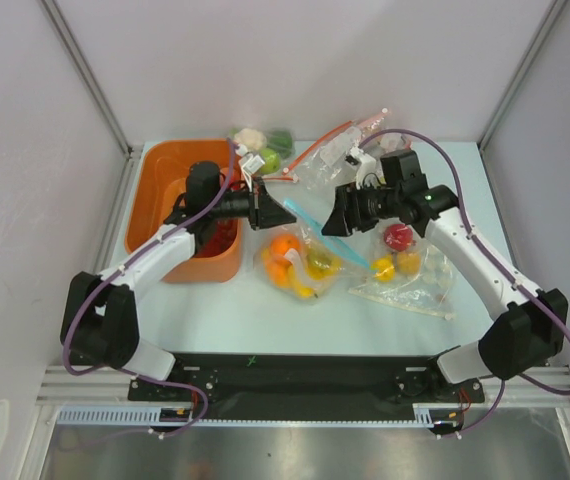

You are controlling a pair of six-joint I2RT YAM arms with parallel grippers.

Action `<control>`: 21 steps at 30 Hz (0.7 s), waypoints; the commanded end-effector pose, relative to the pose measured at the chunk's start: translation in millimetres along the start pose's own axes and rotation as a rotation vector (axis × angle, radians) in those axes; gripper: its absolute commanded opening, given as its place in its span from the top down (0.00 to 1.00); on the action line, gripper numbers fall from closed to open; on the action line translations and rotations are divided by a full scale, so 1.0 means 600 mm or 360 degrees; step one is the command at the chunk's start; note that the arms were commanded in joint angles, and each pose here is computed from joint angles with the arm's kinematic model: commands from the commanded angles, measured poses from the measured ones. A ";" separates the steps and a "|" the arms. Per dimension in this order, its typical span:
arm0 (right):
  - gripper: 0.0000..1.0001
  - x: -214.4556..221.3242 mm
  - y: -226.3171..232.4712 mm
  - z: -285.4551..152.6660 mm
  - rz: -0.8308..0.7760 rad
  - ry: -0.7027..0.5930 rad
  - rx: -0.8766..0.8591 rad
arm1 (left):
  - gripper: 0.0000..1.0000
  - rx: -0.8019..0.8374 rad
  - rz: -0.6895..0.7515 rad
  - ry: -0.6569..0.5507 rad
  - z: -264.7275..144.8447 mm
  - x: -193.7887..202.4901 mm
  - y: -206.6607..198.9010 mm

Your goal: Open the zip-top bag and remove the fake food

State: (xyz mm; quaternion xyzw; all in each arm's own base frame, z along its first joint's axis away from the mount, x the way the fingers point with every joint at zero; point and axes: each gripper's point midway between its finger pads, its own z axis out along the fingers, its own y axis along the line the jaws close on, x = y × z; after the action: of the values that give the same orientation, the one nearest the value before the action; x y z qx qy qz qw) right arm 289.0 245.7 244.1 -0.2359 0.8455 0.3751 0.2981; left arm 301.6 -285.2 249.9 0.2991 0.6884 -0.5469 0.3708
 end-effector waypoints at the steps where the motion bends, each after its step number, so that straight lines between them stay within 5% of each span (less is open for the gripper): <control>1: 0.35 0.002 0.007 0.022 -0.0055 0.0007 -0.0065 | 1.00 0.0087 0.0140 -0.0014 0.005 -0.028 -0.020; 10: 0.37 0.028 0.007 0.061 -0.0046 0.0111 -0.0135 | 0.99 0.0102 0.0144 -0.0006 0.006 -0.029 -0.021; 13: 0.54 0.028 0.006 0.070 -0.0044 0.0121 -0.0155 | 1.00 0.0098 0.0143 -0.0002 0.006 -0.028 -0.020; 17: 0.91 0.022 0.005 0.069 -0.0049 0.0124 -0.0145 | 1.00 0.0074 0.0142 0.0005 0.005 -0.024 -0.015; 20: 1.00 0.021 0.000 0.062 -0.0045 0.0132 -0.0076 | 0.98 0.0023 0.0145 -0.0011 0.005 -0.027 -0.008; 21: 1.00 0.019 -0.010 0.057 -0.0047 0.0125 -0.0012 | 0.91 0.0009 0.0147 -0.0016 0.005 -0.028 -0.005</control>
State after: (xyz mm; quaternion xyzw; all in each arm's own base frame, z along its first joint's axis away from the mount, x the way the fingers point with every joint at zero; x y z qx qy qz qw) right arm 286.8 269.6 200.1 -0.2586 0.8528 0.3857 0.2391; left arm 305.1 -285.8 247.3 0.3035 0.6928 -0.5413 0.3673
